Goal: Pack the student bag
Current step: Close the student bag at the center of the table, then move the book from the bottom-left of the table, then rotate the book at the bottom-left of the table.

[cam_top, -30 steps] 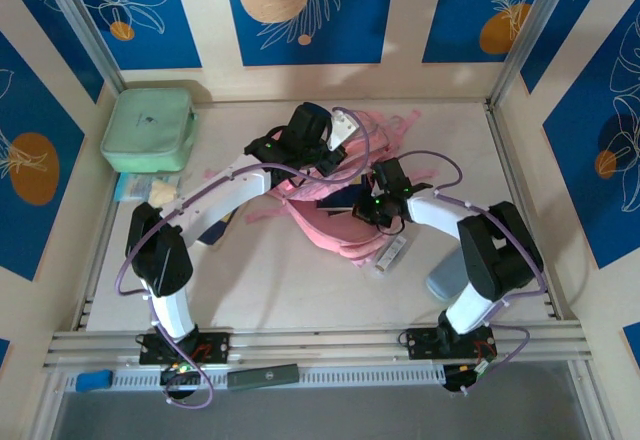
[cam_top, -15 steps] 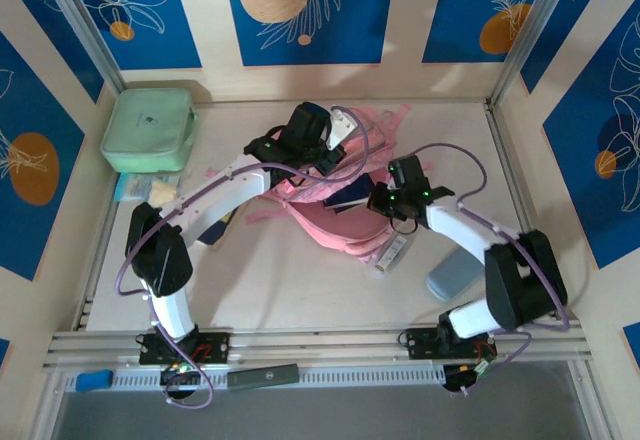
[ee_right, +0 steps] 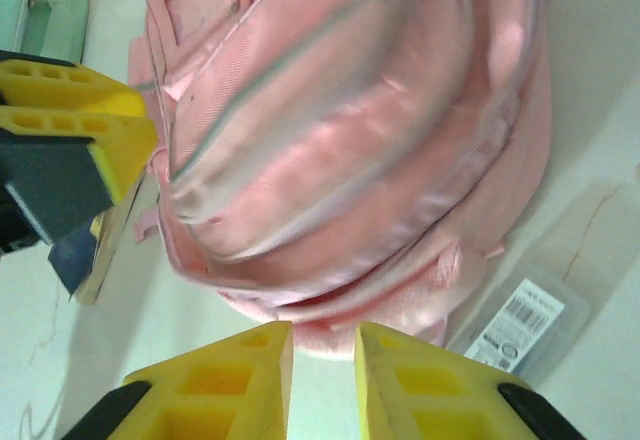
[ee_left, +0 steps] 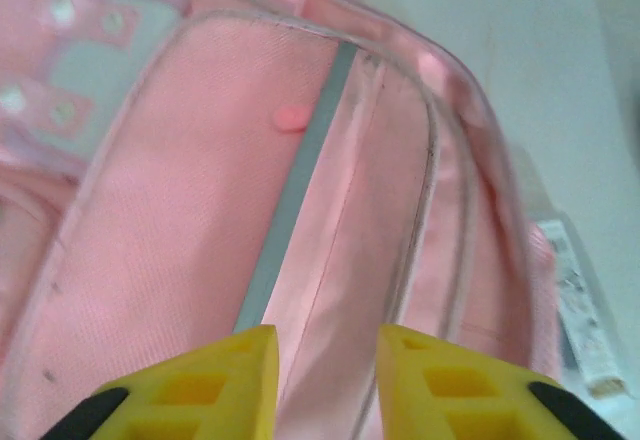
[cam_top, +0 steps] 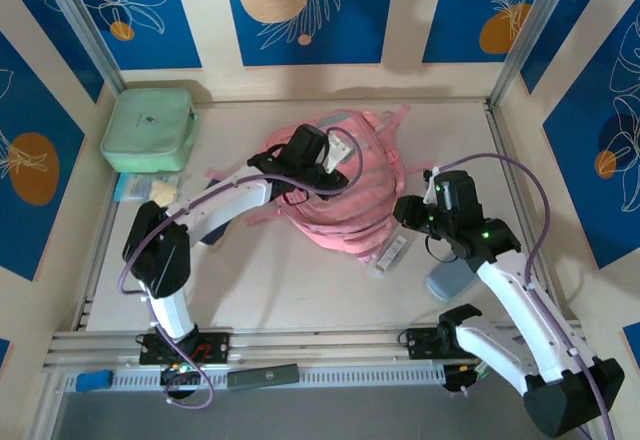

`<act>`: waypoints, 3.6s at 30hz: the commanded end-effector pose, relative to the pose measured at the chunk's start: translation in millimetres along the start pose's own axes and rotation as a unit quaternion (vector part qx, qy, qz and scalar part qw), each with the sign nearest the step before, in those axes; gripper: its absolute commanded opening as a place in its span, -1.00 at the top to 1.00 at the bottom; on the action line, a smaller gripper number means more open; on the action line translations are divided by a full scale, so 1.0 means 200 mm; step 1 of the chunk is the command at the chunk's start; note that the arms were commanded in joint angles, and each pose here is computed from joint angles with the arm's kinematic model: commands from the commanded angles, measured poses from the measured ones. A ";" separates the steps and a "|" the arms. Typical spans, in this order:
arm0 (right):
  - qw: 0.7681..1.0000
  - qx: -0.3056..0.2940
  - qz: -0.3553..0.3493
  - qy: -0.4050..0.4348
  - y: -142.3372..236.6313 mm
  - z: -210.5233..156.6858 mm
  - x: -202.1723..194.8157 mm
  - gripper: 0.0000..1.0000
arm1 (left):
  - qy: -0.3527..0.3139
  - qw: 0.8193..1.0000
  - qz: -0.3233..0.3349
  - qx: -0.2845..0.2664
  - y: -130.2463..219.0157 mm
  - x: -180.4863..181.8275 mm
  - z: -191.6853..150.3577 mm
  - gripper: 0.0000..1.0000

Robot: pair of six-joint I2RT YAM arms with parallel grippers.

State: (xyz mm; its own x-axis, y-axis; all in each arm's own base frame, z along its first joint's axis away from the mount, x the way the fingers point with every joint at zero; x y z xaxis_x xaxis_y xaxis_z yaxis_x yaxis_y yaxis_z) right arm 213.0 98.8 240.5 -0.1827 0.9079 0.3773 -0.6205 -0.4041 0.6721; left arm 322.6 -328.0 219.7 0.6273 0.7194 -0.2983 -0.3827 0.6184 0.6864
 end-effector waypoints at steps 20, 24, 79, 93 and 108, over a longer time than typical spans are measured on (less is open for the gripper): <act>0.972 0.199 0.072 0.104 -0.58 -0.25 0.74 0.25 | 0.345 0.885 0.313 0.011 0.67 0.91 -0.68 -0.50; 0.969 0.208 0.069 0.115 -0.64 -0.26 0.81 0.17 | 0.379 0.862 0.337 0.011 0.66 1.11 -0.70 -0.58; 0.966 0.234 0.078 0.081 -0.70 -0.32 0.64 0.05 | 0.518 0.722 0.450 0.090 0.78 1.23 -1.26 -0.99; 0.958 0.255 0.104 0.080 -0.75 -0.37 0.69 0.05 | 0.641 0.663 0.386 0.013 1.02 1.21 -1.40 -0.99; 0.946 0.288 0.124 0.081 -0.81 -0.46 0.76 0.05 | 0.720 0.603 0.344 -0.022 0.97 1.06 -1.57 -0.99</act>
State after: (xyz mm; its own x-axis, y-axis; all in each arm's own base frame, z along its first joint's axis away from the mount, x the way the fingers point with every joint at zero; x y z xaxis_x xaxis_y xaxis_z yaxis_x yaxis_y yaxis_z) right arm 214.7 305.4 126.4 -0.4168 0.7806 0.4659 -0.0528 -0.5324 0.8448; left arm 177.8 49.5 80.2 -0.8970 0.3839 -0.2192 -0.2467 -0.0233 0.9688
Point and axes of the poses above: each hand's point on the last joint's axis, 136 mm out from that joint toward the fingers, its own y axis back along the fingers, its own x axis along the line the jaws close on, z = x × y, the point moved 5 cm from there along y, back along the fingers, and after that the axes turned 13 degrees about y, right-handed, at the moved point
